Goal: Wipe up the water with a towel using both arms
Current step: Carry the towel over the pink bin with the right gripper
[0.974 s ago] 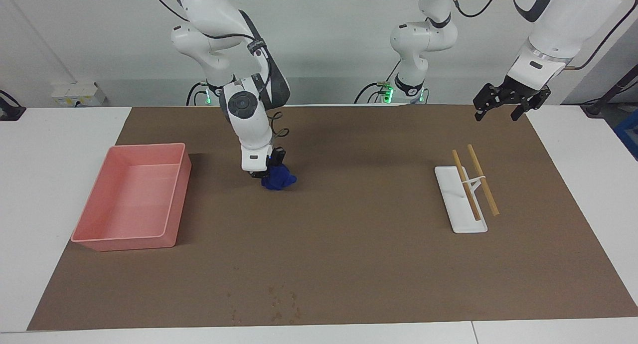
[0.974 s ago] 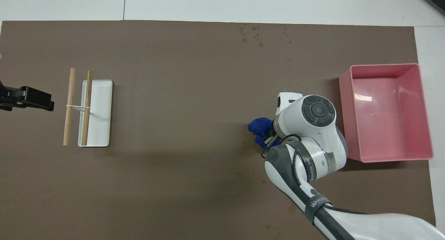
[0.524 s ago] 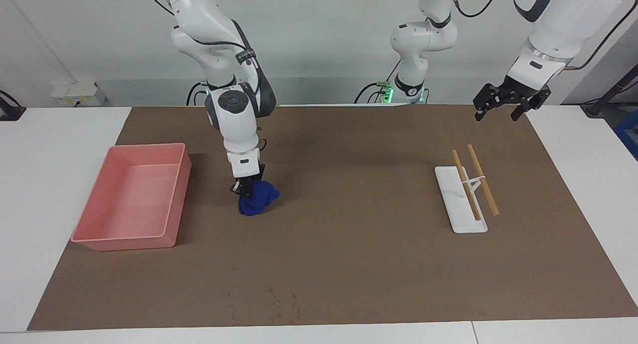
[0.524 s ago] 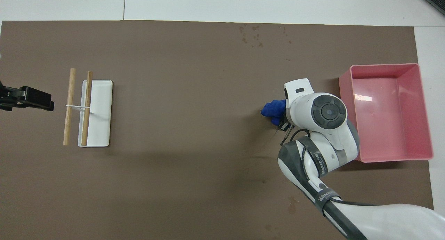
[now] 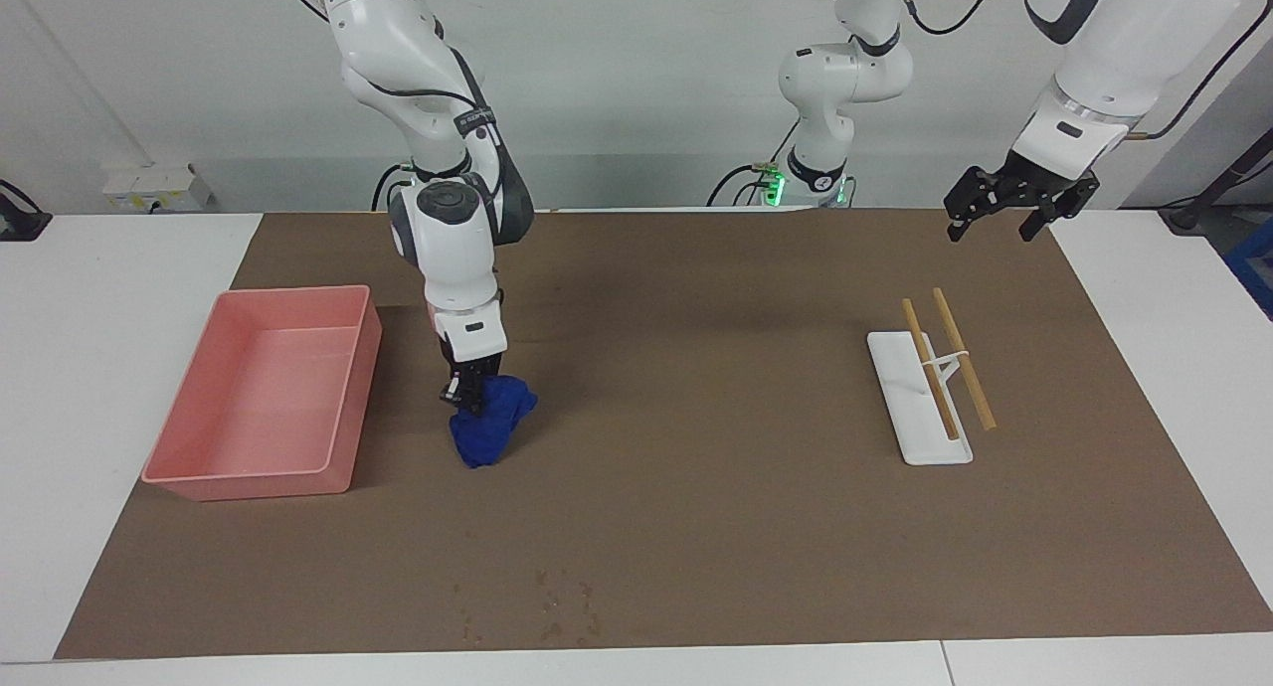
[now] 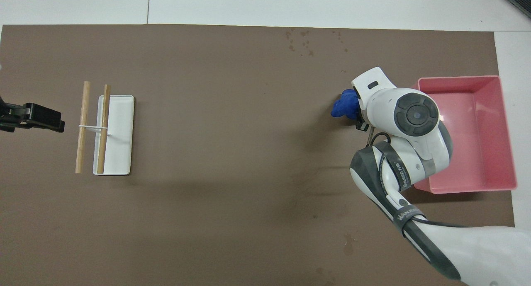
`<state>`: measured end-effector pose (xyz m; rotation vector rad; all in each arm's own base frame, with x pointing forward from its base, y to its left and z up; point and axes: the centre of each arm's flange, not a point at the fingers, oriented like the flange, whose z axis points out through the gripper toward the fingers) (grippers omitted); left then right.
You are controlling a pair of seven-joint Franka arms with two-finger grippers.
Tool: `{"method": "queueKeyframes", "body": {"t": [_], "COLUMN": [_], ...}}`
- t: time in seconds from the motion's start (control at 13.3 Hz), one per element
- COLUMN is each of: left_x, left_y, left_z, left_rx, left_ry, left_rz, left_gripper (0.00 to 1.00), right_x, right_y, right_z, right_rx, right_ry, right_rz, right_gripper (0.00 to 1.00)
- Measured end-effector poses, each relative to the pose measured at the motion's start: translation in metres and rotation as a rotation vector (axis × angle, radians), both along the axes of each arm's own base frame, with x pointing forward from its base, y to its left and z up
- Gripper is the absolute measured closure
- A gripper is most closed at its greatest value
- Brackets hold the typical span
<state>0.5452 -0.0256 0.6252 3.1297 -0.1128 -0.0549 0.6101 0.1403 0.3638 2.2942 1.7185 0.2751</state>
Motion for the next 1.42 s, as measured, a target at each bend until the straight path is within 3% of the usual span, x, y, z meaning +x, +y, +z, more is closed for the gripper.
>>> {"method": "queueKeyframes", "body": {"t": [0.22, 0.6, 1.05, 1.42], "left_x": [0.000, 0.000, 0.000, 0.000], "left_y": [0.000, 0.000, 0.000, 0.000], "left_z": [0.000, 0.000, 0.000, 0.000], "left_rx": [0.000, 0.000, 0.000, 0.000], "left_ry": [0.000, 0.000, 0.000, 0.000], "left_rz": [0.000, 0.000, 0.000, 0.000], "left_gripper": [0.00, 0.00, 0.00, 0.00], "right_x": [0.003, 0.002, -0.041, -0.046], "right_y": [-0.005, -0.027, -0.089, -0.193], "right_z": [0.010, 0.063, 0.170, 0.182], "right_rx": [0.001, 0.109, 0.080, 0.082], "right_ry": [0.074, 0.244, 0.302, 0.305], "right_rz": [-0.057, -0.282, -0.455, -0.439], "right_gripper": [0.88, 0.88, 0.88, 0.88]}}
